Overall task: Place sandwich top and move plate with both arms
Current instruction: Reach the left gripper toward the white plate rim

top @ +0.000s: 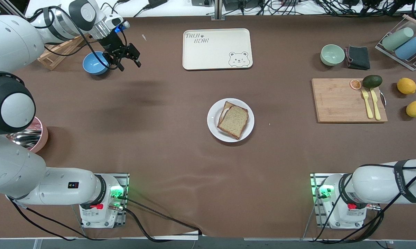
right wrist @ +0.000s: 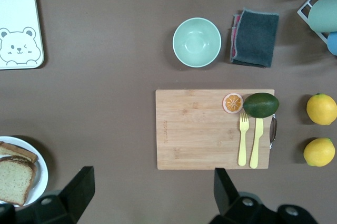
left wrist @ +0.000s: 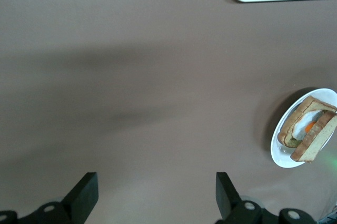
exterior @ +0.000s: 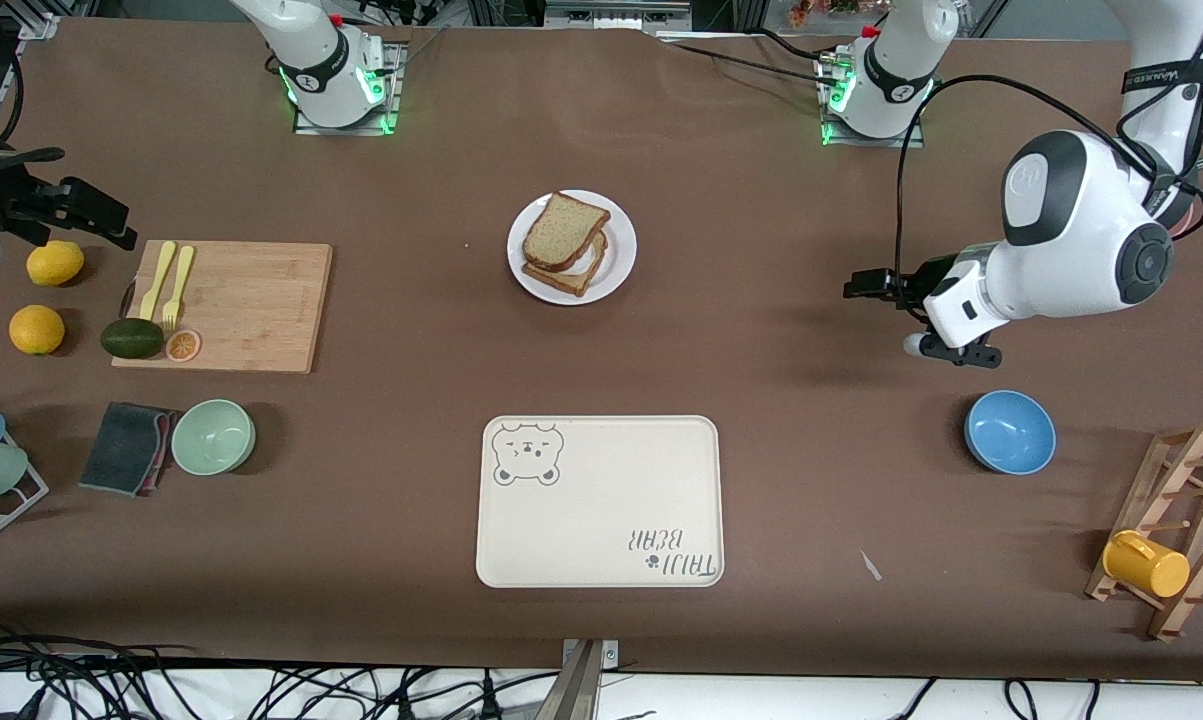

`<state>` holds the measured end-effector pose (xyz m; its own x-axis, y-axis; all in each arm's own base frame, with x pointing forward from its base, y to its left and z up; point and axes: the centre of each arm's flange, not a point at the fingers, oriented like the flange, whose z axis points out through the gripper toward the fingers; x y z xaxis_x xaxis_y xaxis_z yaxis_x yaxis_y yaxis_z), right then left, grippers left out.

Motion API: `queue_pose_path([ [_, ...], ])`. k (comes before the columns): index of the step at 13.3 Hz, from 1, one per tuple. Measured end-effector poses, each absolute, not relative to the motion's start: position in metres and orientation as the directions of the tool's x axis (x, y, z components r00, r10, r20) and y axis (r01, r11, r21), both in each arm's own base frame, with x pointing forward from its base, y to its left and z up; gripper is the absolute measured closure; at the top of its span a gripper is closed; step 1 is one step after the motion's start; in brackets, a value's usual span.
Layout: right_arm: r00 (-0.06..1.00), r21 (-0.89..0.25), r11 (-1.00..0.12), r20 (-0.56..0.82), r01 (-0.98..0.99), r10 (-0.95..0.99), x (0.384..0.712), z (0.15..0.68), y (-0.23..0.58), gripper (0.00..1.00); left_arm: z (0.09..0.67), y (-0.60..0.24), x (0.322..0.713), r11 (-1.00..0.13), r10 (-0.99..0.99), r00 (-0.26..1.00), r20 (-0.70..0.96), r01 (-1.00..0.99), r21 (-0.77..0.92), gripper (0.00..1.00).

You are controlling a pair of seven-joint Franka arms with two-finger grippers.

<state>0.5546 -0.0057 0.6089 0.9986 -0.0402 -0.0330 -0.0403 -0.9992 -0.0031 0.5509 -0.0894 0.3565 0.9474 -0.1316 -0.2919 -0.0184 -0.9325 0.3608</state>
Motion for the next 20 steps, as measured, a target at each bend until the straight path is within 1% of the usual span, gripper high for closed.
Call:
queue_pose_path([
  [3,0.998,-0.003,-0.999,-0.05,-0.045,-0.044,0.553,0.607,-0.008,0.0,0.326,-0.129,0.549,-0.888,-0.151,0.931,-0.332,0.02,0.46,0.02],
  [6,0.997,-0.002,-0.998,-0.056,-0.059,-0.059,0.553,0.606,-0.016,0.0,0.297,-0.161,0.547,-0.801,-0.197,0.922,-0.334,0.045,0.597,0.02],
  [9,0.996,-0.002,-0.998,-0.065,-0.065,-0.065,0.552,0.605,-0.019,0.0,0.269,-0.191,0.547,-0.786,-0.197,0.934,-0.3,0.033,0.618,0.04],
  [12,0.995,-0.002,-0.998,-0.068,-0.067,-0.066,0.551,0.604,-0.02,0.0,0.23,-0.24,0.53,-0.799,-0.204,0.935,-0.291,0.013,0.602,0.02],
  [14,0.995,-0.002,-0.998,-0.069,-0.067,-0.066,0.551,0.604,-0.02,0.0,0.215,-0.25,0.523,-0.764,-0.196,0.93,-0.31,0.053,0.643,0.01],
  [17,0.995,-0.002,-0.998,-0.069,-0.067,-0.066,0.551,0.604,-0.02,0.0,0.194,-0.243,0.505,-0.698,-0.235,0.931,-0.281,0.04,0.715,0.01],
  [20,0.995,-0.002,-0.998,-0.069,-0.067,-0.066,0.551,0.604,-0.02,0.0,0.185,-0.247,0.493,-0.621,-0.217,0.941,-0.26,0.072,0.78,0.01],
])
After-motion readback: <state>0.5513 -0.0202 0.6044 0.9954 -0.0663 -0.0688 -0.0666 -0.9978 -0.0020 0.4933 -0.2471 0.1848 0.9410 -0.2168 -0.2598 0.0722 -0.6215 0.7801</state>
